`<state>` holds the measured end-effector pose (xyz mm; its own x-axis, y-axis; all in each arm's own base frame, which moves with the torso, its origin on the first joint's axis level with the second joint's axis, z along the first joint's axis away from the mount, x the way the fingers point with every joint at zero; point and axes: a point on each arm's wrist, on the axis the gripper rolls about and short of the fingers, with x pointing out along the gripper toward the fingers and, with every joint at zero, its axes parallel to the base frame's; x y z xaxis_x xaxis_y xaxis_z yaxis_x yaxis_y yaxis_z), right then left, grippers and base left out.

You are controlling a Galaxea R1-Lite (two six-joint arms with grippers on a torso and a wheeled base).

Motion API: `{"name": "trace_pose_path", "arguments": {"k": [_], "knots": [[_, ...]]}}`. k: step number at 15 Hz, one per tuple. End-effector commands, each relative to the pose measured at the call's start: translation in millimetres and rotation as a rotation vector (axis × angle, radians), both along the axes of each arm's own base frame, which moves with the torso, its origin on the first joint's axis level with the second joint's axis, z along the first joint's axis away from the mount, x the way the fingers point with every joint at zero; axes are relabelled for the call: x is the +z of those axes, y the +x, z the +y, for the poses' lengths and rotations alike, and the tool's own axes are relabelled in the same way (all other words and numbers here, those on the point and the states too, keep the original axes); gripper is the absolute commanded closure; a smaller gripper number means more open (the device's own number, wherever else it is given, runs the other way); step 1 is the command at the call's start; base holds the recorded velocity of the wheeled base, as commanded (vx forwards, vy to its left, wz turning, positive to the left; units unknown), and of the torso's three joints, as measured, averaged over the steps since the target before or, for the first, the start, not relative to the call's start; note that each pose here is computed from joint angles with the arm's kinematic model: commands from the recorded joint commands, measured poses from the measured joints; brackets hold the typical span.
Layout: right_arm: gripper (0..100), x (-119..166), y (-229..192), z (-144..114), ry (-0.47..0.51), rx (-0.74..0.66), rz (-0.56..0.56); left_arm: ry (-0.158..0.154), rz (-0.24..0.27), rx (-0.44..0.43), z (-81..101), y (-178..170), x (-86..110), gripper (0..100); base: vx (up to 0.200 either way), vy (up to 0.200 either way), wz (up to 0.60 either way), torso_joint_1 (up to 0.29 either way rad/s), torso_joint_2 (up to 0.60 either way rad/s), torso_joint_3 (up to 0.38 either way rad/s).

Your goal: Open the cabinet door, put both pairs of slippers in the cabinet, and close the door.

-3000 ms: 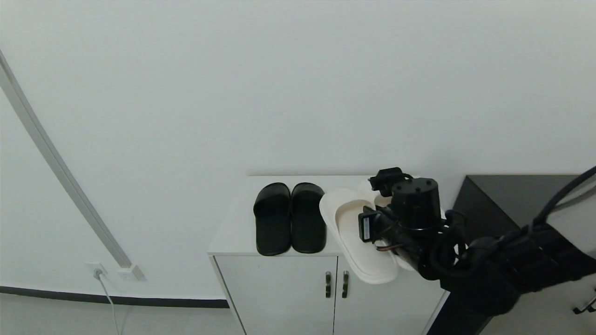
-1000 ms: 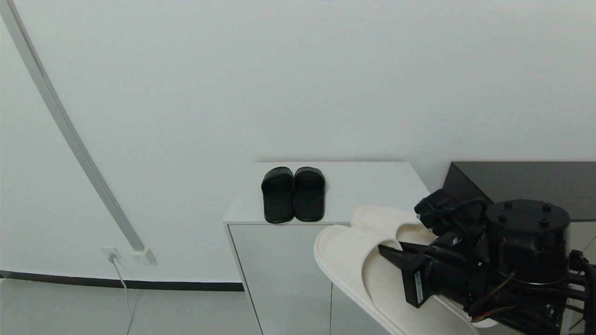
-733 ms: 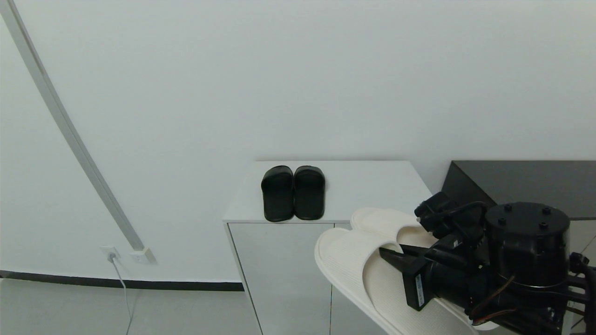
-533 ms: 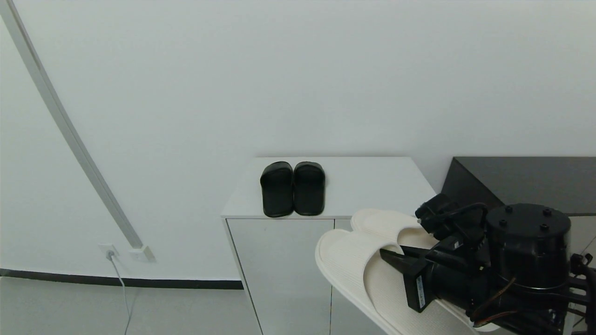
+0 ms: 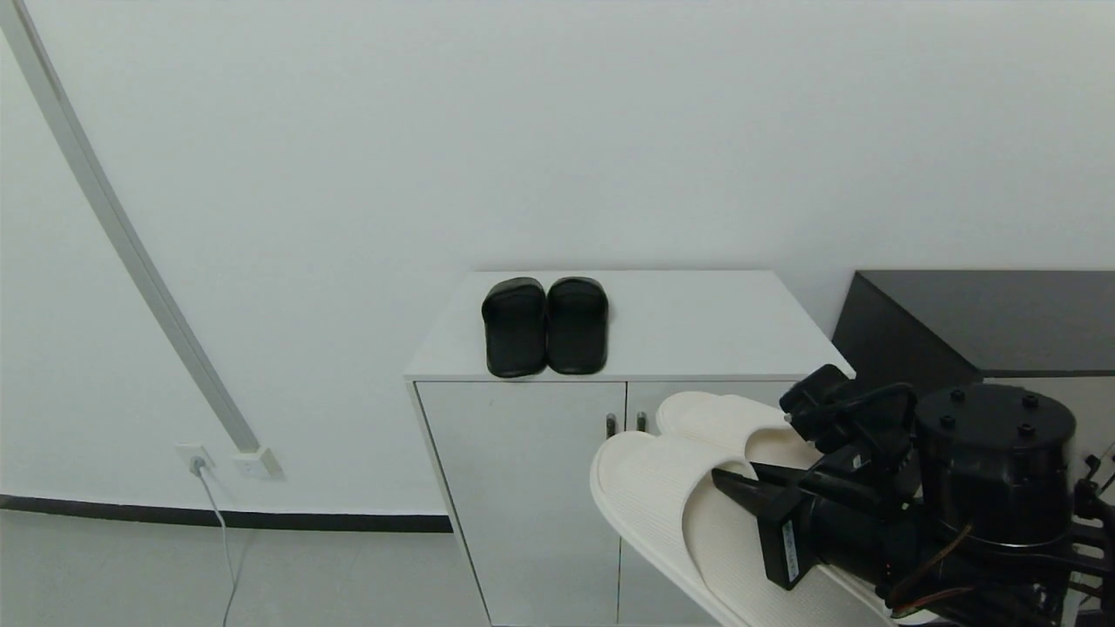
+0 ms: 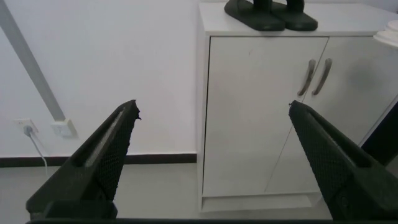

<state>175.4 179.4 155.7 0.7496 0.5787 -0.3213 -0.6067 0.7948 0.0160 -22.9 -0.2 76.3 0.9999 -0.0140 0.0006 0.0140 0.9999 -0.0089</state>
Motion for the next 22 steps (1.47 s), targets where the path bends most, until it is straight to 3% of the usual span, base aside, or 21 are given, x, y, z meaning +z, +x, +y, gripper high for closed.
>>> {"name": "trace_pose_path", "arguments": {"k": [1,22], "knots": [[100,-0.6,-0.3,0.3,-0.003,0.002,0.000,0.000,0.001,0.000,0.0,0.0,-0.1,0,0.000,0.000,0.00,-0.222,0.53,0.300],[100,-10.1,-3.3,4.0,-0.044,0.029,0.012,0.000,0.001,0.000,0.0,0.0,-0.1,0,0.000,0.000,0.00,-0.174,0.50,0.327]]}}
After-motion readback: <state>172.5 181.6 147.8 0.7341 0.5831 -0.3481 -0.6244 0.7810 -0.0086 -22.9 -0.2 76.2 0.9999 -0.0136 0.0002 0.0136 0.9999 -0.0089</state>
